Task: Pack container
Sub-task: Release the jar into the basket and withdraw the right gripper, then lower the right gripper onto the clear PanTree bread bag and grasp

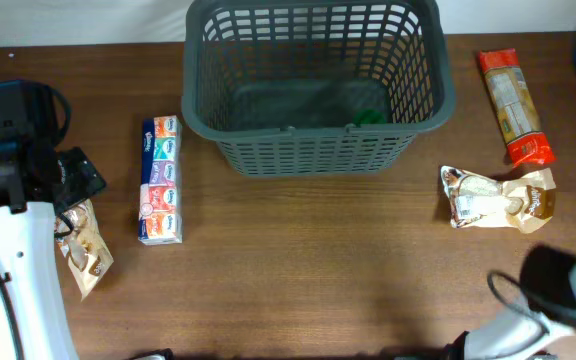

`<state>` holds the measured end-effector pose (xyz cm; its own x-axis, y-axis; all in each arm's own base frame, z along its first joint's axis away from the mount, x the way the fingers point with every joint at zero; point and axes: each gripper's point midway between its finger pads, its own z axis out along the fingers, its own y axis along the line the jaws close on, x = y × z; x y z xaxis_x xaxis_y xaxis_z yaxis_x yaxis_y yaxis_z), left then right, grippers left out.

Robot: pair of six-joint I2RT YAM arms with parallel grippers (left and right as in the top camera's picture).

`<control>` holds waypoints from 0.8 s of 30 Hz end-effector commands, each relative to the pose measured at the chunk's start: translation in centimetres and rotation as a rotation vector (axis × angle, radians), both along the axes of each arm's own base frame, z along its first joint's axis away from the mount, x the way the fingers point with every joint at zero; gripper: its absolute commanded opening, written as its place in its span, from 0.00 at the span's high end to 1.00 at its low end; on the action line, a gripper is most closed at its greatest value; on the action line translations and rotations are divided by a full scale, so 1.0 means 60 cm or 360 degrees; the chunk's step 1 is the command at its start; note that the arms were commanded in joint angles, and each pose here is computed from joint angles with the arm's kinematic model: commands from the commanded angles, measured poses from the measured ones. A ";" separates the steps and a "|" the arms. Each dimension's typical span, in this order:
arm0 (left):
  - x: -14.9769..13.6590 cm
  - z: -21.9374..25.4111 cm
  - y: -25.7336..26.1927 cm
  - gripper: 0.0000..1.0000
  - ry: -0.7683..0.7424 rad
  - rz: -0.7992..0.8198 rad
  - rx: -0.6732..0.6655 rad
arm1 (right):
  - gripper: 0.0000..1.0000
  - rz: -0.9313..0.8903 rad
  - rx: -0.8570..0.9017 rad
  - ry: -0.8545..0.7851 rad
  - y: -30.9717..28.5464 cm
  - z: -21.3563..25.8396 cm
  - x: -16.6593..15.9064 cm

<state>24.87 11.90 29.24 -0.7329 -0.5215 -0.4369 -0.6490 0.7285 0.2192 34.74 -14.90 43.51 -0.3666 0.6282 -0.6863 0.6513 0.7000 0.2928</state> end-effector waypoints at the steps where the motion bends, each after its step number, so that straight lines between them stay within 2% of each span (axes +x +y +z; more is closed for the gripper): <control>1: 0.000 -0.002 0.001 0.00 0.0004 0.0009 -0.0007 | 0.01 -0.0313 0.0145 0.0193 -0.040 -0.055 -0.076; 4: 0.000 -0.002 0.001 0.00 0.0004 0.0009 -0.0007 | 0.01 -0.0648 0.0385 0.0363 -0.055 -0.134 -0.141; 7: 0.000 -0.002 0.001 0.00 0.0004 0.0009 -0.0007 | 0.01 -0.1189 0.0758 0.0528 -0.056 -0.259 -0.202; 14: 0.000 -0.002 0.001 0.00 0.0004 0.0009 -0.0007 | 0.01 -0.1026 0.1116 0.0533 -0.029 -0.404 -0.111; 20: 0.000 -0.002 0.001 0.00 0.0004 0.0009 -0.0007 | 0.01 -0.1003 0.1125 0.0488 -0.026 -0.477 -0.060; 24: 0.000 -0.002 0.001 0.00 0.0004 0.0009 -0.0007 | 0.01 -0.1054 0.1059 0.0590 -0.011 -0.512 -0.051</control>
<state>24.87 11.89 29.24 -0.7329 -0.5215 -0.4368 -0.6490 0.7287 0.2189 31.32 -16.61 14.43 0.0614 0.9977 -0.0297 0.9675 -0.0522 0.2474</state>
